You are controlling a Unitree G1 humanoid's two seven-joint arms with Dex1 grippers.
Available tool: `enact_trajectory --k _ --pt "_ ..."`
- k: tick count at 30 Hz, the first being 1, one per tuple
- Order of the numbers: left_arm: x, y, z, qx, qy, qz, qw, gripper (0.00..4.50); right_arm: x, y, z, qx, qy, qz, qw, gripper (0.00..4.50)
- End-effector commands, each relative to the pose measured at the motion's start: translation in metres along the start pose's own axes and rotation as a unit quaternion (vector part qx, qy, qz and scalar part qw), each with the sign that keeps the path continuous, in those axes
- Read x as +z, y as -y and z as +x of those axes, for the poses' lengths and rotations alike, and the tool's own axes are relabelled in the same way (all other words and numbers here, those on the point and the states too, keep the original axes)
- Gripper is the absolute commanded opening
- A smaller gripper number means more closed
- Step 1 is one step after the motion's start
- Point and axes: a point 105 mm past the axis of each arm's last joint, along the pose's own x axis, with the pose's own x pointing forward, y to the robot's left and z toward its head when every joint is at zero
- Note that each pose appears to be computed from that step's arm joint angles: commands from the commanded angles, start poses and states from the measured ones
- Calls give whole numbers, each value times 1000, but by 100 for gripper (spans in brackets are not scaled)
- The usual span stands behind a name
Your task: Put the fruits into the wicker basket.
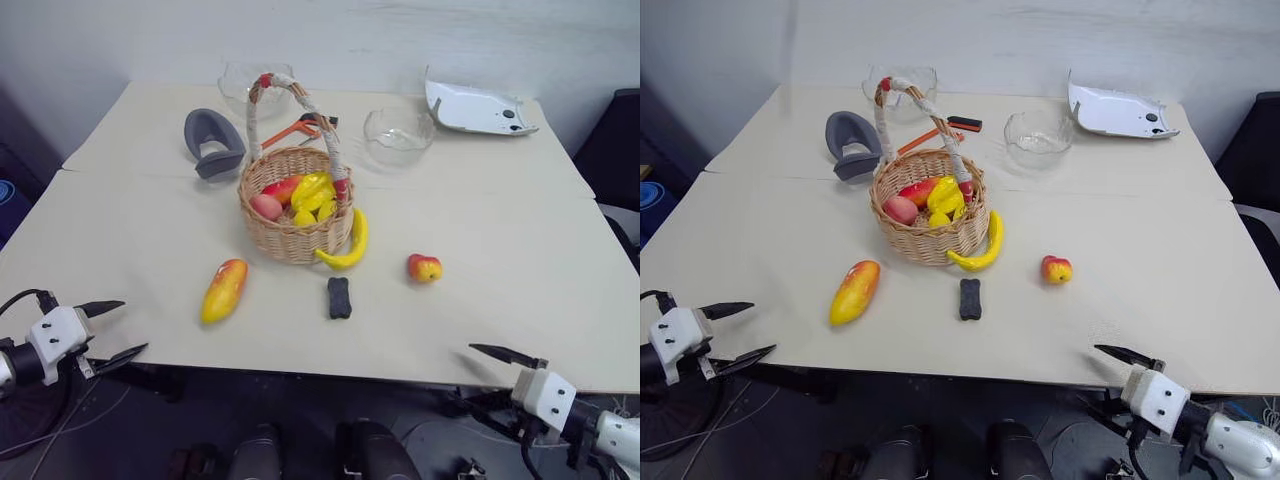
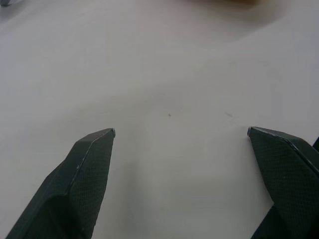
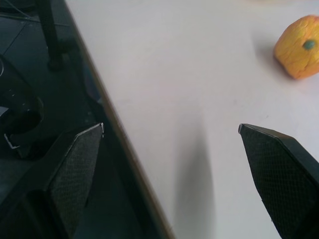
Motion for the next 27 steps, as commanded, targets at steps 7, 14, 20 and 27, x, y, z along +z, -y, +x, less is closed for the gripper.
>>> enact_trajectory --k 7,14,20,27 --pt "35 2 6 -47 57 -83 994 450 43 4 36 -20 74 77 994 446" --pt "83 14 13 -134 130 -137 973 450 93 15 101 -2 88 208 974 446" --pt "104 42 29 -189 160 -132 960 450 100 9 153 36 54 245 967 446" --pt "100 42 33 -178 161 -130 962 450 109 12 195 28 27 233 972 446"
